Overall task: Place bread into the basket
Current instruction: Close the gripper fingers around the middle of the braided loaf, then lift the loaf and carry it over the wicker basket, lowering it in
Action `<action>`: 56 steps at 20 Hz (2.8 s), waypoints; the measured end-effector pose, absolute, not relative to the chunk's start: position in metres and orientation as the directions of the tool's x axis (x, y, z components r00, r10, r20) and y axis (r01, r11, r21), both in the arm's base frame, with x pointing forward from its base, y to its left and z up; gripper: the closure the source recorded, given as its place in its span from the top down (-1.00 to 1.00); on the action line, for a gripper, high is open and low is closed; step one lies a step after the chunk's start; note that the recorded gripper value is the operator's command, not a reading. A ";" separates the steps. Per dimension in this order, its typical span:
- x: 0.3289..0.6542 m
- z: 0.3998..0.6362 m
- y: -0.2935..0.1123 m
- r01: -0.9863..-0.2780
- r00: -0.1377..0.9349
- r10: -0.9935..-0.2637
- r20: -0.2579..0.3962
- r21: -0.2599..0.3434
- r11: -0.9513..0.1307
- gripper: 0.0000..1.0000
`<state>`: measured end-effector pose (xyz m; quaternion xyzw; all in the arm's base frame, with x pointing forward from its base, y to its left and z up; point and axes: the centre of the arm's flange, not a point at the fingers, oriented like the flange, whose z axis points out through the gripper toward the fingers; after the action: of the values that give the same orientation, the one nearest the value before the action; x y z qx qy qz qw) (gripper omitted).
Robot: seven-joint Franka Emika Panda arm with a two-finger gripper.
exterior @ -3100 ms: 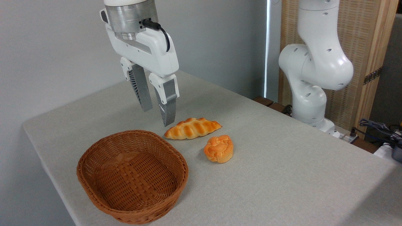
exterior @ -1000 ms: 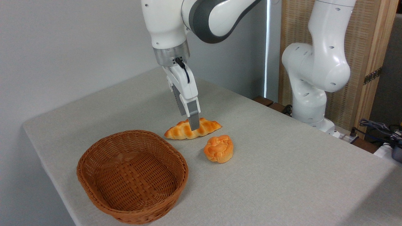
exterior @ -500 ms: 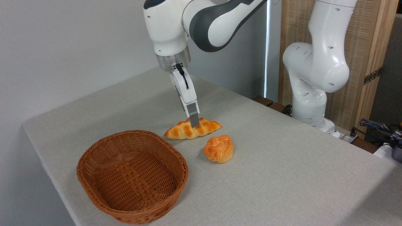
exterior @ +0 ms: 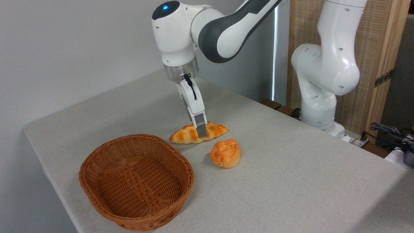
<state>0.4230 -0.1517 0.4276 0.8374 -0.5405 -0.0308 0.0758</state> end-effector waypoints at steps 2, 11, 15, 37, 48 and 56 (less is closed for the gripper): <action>0.422 0.425 -0.151 -0.900 0.414 -0.910 0.027 0.164 -0.405 1.00; 0.424 0.411 -0.153 -0.892 0.420 -0.908 0.012 0.191 -0.410 0.97; 0.424 0.409 -0.153 -0.891 0.420 -0.907 0.010 0.194 -0.410 0.25; 0.424 0.409 -0.156 -0.891 0.419 -0.908 0.015 0.198 -0.408 -0.34; 0.438 0.471 -0.150 -0.885 0.417 -0.909 0.011 0.233 -0.404 -0.26; 0.480 0.527 -0.134 -0.865 0.490 -0.859 0.145 0.200 -0.460 -0.26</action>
<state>0.4796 -0.1339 0.5272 0.8543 -0.5047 0.0118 0.1240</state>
